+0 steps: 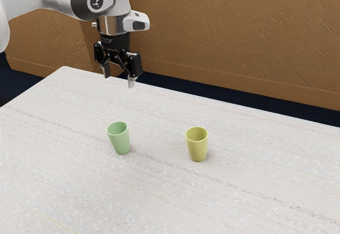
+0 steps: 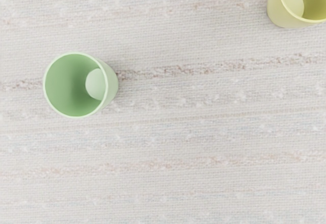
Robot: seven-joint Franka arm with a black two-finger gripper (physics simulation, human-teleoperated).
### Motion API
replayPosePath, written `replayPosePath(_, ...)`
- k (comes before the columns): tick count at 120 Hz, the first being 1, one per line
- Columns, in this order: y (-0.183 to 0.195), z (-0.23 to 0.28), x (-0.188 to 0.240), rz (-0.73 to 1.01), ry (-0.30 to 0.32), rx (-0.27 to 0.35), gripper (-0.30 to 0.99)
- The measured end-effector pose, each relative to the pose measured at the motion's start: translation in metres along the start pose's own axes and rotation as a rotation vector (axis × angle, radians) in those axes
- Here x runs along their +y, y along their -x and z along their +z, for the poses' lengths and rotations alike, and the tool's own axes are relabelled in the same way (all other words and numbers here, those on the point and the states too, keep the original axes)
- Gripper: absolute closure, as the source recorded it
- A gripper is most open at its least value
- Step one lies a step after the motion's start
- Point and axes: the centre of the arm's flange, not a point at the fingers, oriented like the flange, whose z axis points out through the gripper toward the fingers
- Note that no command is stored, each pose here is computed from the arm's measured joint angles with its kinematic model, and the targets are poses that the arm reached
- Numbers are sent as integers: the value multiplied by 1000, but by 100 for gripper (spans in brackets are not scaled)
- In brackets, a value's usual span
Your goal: Place the left cup onto the right cup
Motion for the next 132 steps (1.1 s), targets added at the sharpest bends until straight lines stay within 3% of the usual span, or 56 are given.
replayPosePath(53,-5,9,0,-1,1,11,0)
replayPosePath(132,-28,83,-12,-42,51,-39,0)
